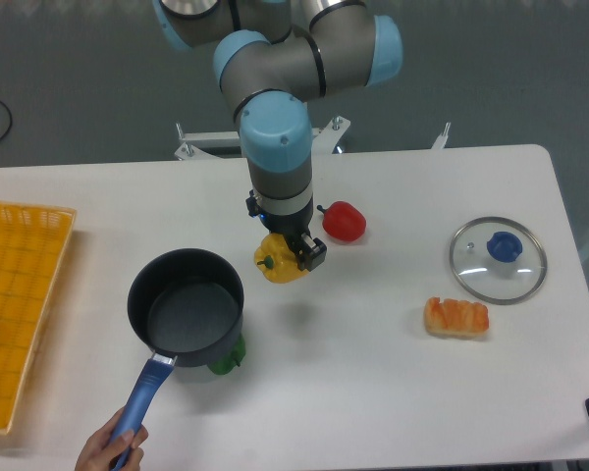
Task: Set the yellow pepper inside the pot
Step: 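Close the gripper on the yellow pepper beside the black saucepan, then lift the yellow pepper and carry it over the black saucepan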
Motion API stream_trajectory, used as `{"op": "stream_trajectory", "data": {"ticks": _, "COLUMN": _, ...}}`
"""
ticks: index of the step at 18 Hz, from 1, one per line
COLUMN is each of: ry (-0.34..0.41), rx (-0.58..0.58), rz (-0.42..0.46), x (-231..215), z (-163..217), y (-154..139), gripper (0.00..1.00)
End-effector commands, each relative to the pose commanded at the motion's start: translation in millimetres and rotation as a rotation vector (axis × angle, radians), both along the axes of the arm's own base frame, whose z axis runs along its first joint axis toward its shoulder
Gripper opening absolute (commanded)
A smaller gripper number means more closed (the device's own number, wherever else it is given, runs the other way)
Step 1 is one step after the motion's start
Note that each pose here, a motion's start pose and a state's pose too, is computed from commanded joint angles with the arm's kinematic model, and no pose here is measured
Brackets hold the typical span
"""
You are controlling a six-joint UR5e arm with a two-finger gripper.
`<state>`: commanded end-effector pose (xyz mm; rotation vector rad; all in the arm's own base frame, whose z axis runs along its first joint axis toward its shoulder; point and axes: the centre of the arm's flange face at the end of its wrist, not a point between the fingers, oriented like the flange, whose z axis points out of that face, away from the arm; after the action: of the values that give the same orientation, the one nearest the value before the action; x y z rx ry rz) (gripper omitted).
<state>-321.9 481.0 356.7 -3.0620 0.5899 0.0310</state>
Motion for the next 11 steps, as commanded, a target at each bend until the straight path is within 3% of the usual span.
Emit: {"op": "stream_trajectory", "data": {"ticks": 11, "ry": -0.04, "rx": 0.158, "rz": 0.121, "x": 12, "z": 46, "y": 28, "gripper": 0.64}}
